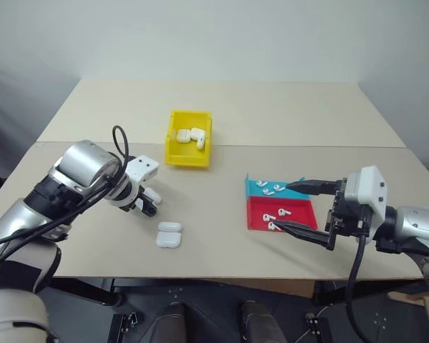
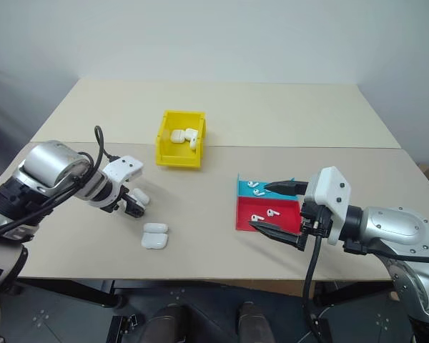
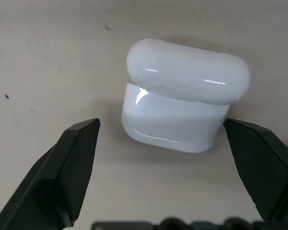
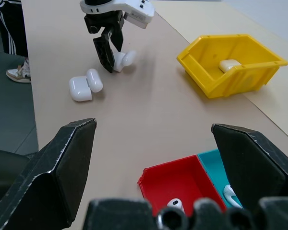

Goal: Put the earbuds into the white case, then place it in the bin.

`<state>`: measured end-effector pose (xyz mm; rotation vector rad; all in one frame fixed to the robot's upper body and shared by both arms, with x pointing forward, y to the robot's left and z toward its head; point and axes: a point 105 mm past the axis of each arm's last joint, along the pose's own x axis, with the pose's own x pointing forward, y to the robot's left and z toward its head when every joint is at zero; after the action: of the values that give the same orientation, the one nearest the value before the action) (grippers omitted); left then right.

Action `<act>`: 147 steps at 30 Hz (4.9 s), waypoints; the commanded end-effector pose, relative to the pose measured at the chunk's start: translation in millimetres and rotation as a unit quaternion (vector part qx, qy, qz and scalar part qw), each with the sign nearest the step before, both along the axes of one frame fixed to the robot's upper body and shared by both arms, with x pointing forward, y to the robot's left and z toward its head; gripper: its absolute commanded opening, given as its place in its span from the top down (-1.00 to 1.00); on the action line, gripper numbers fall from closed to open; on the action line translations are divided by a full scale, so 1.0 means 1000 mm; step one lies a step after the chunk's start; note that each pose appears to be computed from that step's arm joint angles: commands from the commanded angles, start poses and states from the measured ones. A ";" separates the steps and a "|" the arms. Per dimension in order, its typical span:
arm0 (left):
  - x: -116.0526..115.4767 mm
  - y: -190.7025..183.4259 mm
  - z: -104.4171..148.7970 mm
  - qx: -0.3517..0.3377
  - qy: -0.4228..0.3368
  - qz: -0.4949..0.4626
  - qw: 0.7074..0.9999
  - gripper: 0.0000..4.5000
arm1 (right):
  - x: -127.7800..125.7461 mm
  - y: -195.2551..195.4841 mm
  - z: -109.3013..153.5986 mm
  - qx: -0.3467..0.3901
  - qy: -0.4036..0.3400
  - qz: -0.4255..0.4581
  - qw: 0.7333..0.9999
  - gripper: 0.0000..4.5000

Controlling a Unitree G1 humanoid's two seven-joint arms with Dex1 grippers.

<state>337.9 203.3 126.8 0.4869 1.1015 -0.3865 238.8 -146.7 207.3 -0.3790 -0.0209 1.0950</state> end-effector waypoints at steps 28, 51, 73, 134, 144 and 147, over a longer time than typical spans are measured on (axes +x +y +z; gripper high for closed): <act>0.007 0.002 0.004 -0.022 -0.025 -0.098 0.995 -0.21 | -0.008 0.004 0.011 0.013 -0.024 0.005 1.000 -1.00; -0.046 -0.034 0.095 -0.367 -0.378 -0.292 0.798 -0.21 | 0.001 0.007 0.014 0.016 -0.033 0.028 0.999 -1.00; -0.091 -0.122 0.126 -0.534 -0.383 -0.458 0.598 -0.21 | 0.017 0.010 0.019 -0.026 -0.046 0.041 0.998 -1.00; -0.113 -0.134 0.110 -0.531 -0.372 -0.471 0.599 -0.21 | 0.064 0.006 -0.094 -0.339 0.185 -0.054 0.921 0.72; -0.110 -0.132 0.110 -0.536 -0.365 -0.474 0.596 -0.21 | 0.048 0.003 -0.057 -0.279 0.181 -0.053 0.942 0.72; -0.108 -0.131 0.112 -0.541 -0.362 -0.474 0.593 -0.21 | 0.038 0.006 -0.022 -0.176 0.154 -0.022 0.972 0.72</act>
<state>232.8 71.2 230.2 0.0098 -0.3914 -1.5113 282.8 -143.6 157.8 -0.5646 0.5917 1.0647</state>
